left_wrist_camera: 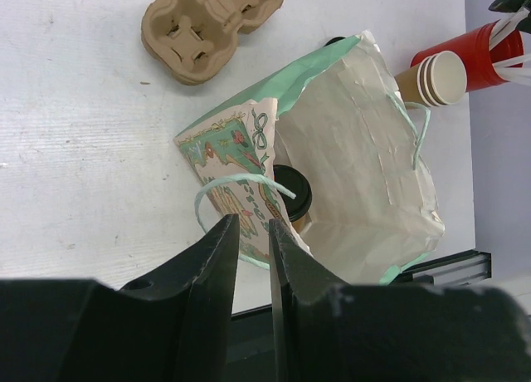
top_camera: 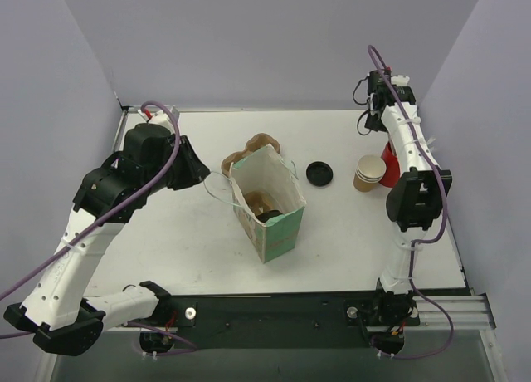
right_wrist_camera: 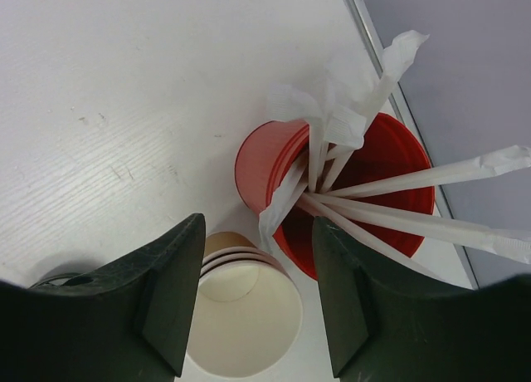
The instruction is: Pack the takeout coffee
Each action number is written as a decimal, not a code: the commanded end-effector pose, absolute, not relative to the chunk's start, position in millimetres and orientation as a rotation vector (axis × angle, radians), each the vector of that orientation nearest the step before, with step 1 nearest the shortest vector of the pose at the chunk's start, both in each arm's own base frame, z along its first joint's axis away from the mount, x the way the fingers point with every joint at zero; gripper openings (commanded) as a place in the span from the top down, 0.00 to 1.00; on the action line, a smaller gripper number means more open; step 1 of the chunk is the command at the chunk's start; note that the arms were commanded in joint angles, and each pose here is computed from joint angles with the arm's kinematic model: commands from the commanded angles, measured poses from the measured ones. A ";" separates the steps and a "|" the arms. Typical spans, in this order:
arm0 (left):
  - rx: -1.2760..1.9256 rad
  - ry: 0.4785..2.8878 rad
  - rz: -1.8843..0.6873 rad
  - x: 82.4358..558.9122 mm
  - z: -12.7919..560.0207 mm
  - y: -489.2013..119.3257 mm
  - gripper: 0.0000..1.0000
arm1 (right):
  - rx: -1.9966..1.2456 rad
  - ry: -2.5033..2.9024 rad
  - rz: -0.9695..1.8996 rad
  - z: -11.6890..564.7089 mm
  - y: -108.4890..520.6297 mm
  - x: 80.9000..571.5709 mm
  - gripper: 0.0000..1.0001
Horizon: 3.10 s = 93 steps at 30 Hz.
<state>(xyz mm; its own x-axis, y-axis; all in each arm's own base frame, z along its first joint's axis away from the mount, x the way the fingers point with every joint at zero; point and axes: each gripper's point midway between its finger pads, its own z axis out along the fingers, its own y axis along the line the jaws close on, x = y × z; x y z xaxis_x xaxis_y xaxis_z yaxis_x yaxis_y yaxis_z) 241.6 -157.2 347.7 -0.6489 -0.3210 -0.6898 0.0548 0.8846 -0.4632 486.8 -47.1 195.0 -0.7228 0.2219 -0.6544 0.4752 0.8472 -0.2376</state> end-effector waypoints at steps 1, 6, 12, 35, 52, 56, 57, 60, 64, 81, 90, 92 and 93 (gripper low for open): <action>-0.176 2.171 -0.600 240.1 363.1 -154.5 0.68 | 0.523 2.325 -0.630 213.3 -64.8 485.8 0.51; -0.173 2.178 -0.604 240.8 361.2 -154.4 0.69 | 0.516 2.329 -0.646 207.8 -65.3 490.5 0.61; -0.171 2.181 -0.610 242.4 360.6 -154.7 0.69 | 0.511 2.338 -0.660 204.2 -66.4 488.5 0.82; -0.176 2.187 -0.659 246.3 348.6 -161.0 0.69 | 0.496 2.182 -0.655 304.7 -60.5 432.1 1.00; -0.191 2.181 -0.689 244.7 340.9 -163.4 0.69 | 0.531 2.090 -0.592 349.7 -61.3 404.1 1.00; -0.191 2.176 -0.691 244.4 341.2 -163.2 0.69 | 0.534 2.076 -0.591 356.1 -64.5 399.5 1.00; -0.193 2.178 -0.691 244.9 340.5 -163.5 0.69 | 0.539 2.076 -0.586 355.5 -64.5 399.6 1.00; -0.196 2.178 -0.693 243.9 339.5 -163.1 0.69 | 0.534 2.104 -0.589 346.1 -63.8 398.0 1.00; -0.198 2.183 -0.691 243.1 336.8 -162.7 0.69 | 0.546 2.133 -0.611 332.6 -68.6 398.1 1.00; -0.195 2.183 -0.685 241.1 335.8 -160.4 0.69 | 0.611 2.234 -0.565 288.8 -76.4 418.6 0.93; -0.197 2.175 -0.687 244.7 336.8 -161.3 0.69 | 0.662 2.314 -0.547 251.1 -90.8 440.1 0.56; -0.200 2.170 -0.688 245.4 338.4 -160.7 0.69 | 0.664 2.307 -0.540 254.2 -91.0 440.3 0.50; -0.198 2.168 -0.686 245.7 338.9 -160.2 0.69 | 0.667 2.297 -0.533 257.7 -90.7 441.5 0.50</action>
